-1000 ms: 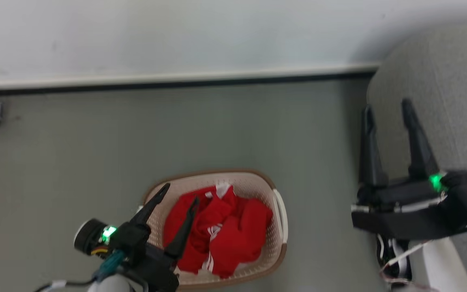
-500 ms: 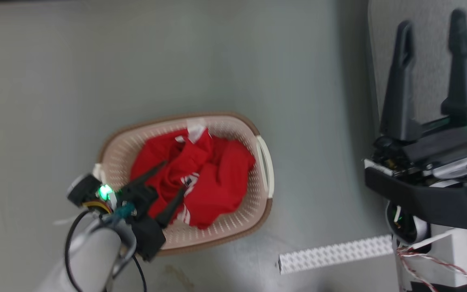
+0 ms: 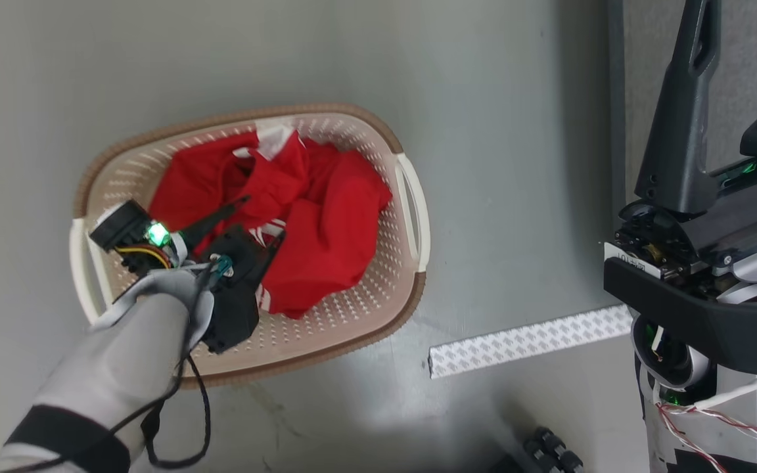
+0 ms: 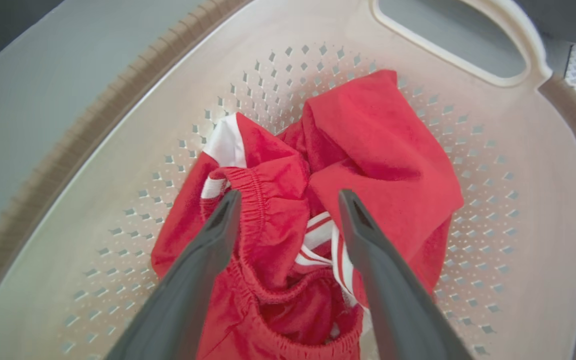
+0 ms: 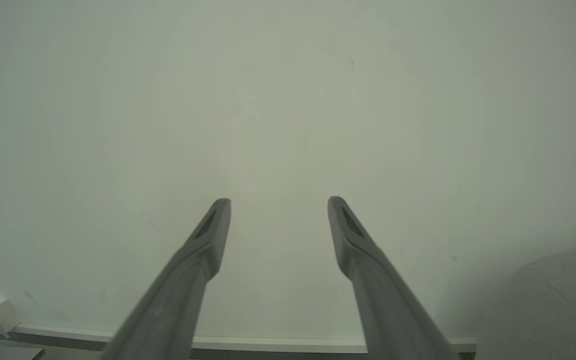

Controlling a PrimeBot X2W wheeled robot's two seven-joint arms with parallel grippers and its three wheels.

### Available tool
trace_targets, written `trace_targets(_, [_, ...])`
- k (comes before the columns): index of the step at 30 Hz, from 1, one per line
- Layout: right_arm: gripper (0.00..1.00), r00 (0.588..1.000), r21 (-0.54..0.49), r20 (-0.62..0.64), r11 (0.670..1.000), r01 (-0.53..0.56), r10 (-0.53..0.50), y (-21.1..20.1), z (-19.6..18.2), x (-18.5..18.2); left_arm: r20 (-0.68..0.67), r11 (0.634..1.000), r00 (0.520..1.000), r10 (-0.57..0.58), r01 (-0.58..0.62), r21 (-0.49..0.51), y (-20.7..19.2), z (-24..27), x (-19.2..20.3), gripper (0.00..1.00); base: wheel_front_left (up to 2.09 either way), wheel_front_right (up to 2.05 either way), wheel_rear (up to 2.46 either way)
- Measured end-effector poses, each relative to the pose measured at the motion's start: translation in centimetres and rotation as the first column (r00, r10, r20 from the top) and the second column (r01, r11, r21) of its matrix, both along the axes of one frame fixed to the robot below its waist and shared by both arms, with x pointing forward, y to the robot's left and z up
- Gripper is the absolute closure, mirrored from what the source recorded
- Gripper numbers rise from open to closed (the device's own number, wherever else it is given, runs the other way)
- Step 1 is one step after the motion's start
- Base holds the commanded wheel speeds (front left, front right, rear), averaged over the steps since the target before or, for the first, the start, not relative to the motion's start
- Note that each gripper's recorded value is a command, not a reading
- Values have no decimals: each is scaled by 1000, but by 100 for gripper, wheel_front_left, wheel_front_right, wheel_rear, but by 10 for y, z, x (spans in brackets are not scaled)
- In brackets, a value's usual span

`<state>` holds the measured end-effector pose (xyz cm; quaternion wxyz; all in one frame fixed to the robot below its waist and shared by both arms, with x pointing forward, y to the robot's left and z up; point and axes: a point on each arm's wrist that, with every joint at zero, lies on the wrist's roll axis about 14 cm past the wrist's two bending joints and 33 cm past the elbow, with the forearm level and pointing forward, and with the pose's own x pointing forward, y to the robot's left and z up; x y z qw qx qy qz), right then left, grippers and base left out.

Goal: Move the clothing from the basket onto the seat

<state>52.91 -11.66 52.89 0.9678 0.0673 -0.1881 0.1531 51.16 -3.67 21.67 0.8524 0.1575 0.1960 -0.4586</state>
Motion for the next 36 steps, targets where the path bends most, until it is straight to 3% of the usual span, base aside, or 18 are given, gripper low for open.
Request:
trace_targets(4, [0, 1000, -6, -25, 1000, -4, 4, 1, -14, 4, 1, 998, 1000, 10, -10, 66, 0, -25, 6, 0, 0, 0, 0])
trace_targets(10, [0, 999, -9, 31, 999, -41, 41, 10, -7, 8, 30, 991, 1000, 8, -12, 134, 1, -50, 19, 0, 0, 0, 0])
trace_targets(23, [0, 997, -5, 46, 998, -68, 68, 16, -15, 10, -12, 984, 1000, -6, 8, 175, -1, -90, 16, 0, 0, 0, 0])
trace_targets(24, [0, 997, -5, 43, 998, -68, 68, 16, -17, 10, -16, 985, 1000, -3, 6, 175, -1, -92, 16, 35, 0, 0, 0])
trace_targets(25, [0, 997, -3, 40, 998, -69, 69, 16, -18, 10, -18, 985, 1000, 0, 3, 171, -1, -92, 16, 100, 0, 0, 0])
trace_targets(34, [0, 998, -6, 18, 999, -53, 54, 13, -17, 9, 13, 997, 998, 69, -69, 43, -18, -55, 23, 100, 0, 0, 0])
trace_targets(36, [0, 999, -16, -2, 999, -45, 45, 11, -20, 6, -4, 992, 992, 127, -127, -3, -16, -43, 24, 100, 0, 0, 0])
